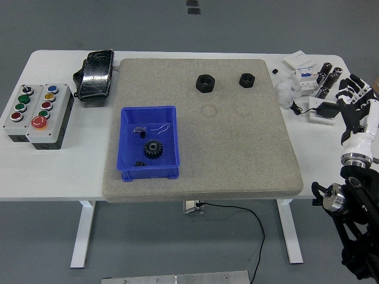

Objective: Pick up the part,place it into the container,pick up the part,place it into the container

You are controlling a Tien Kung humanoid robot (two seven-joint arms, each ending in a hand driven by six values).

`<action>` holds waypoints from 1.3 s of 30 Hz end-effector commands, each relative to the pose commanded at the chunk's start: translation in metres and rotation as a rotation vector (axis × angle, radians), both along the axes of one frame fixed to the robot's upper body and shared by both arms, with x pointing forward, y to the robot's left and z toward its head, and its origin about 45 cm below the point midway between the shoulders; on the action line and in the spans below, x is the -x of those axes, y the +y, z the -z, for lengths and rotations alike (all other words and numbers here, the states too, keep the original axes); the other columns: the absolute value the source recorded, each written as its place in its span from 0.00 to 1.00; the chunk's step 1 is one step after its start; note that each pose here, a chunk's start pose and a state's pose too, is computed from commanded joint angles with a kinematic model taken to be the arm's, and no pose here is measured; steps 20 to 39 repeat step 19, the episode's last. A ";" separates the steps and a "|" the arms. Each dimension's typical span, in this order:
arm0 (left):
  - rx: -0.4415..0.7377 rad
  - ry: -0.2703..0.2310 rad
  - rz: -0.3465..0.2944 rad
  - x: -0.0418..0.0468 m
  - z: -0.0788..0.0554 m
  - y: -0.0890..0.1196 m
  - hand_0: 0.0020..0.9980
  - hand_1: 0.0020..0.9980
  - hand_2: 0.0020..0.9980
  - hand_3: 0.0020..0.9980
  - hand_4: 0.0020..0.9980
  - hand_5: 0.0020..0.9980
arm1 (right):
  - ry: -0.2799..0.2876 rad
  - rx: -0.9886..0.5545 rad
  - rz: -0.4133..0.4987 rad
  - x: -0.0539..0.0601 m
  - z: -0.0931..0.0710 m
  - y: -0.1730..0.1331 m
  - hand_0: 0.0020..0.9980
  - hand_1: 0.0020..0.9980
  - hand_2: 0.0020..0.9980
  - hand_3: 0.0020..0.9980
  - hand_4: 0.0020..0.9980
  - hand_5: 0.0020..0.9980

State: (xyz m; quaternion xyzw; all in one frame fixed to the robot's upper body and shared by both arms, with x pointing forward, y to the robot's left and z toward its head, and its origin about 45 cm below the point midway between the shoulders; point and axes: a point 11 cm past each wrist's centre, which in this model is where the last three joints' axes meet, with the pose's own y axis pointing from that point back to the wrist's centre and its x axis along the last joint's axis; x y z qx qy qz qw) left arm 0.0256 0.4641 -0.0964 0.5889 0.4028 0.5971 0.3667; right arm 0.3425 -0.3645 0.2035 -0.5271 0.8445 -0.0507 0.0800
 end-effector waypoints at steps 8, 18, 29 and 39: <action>0.023 0.002 -0.030 0.0070 0.006 -0.012 0.66 0.63 0.55 0.60 0.70 0.37 | -0.014 -0.013 0.022 0.006 0.000 -0.003 0.66 0.69 0.73 0.68 0.76 0.35; 0.035 -0.024 -0.021 -0.0015 0.008 -0.019 0.66 0.63 0.55 0.60 0.70 0.37 | -0.059 -0.017 0.063 0.012 -0.011 -0.017 0.65 0.68 0.72 0.67 0.76 0.35; 0.036 -0.023 -0.020 -0.0011 0.008 -0.019 0.66 0.63 0.55 0.60 0.70 0.37 | -0.062 -0.015 0.063 0.012 -0.012 -0.018 0.65 0.68 0.72 0.67 0.76 0.35; 0.036 -0.023 -0.020 -0.0011 0.008 -0.019 0.66 0.63 0.55 0.60 0.70 0.37 | -0.062 -0.015 0.063 0.012 -0.012 -0.018 0.65 0.68 0.72 0.67 0.76 0.35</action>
